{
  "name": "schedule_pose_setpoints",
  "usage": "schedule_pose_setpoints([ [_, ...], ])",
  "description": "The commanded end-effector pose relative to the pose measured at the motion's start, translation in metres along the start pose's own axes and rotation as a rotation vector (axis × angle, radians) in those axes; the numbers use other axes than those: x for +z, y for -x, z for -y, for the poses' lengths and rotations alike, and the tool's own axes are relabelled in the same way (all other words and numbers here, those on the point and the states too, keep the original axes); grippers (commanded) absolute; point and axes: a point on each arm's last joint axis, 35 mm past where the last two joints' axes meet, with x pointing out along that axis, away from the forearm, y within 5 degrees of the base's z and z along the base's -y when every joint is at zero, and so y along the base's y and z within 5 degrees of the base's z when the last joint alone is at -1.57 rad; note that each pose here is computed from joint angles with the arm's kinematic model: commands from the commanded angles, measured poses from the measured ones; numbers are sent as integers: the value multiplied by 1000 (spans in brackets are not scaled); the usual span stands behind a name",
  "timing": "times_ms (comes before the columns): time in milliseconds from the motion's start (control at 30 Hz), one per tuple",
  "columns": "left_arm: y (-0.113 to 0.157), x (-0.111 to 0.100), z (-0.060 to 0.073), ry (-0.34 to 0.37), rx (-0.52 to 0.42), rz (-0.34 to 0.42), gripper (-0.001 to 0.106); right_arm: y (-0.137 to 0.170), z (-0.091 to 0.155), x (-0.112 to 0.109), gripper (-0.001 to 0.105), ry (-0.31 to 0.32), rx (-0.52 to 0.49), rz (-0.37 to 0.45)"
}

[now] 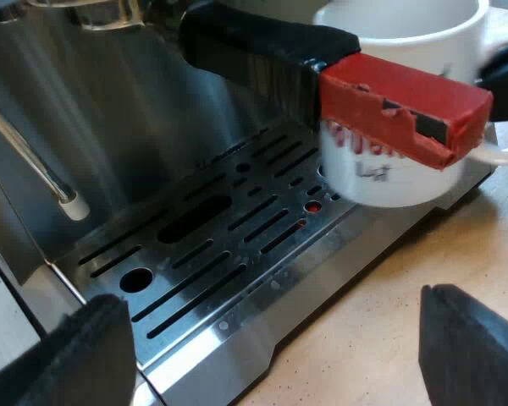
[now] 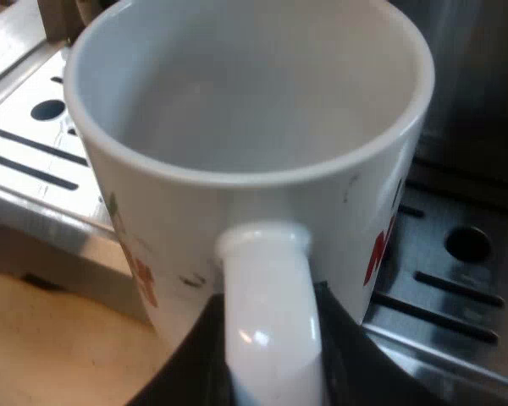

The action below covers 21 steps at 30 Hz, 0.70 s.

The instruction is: Place mug into machine

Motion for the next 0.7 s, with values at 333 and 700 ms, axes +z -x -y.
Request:
schedule_pose_setpoints([
  [333,0,3,1,5,-7,20,71,-40,-14,25,0,-33,-5,70],
  [700,0,3,1,15,-8,20,71,-67,-26,34,10,21,34,71],
])
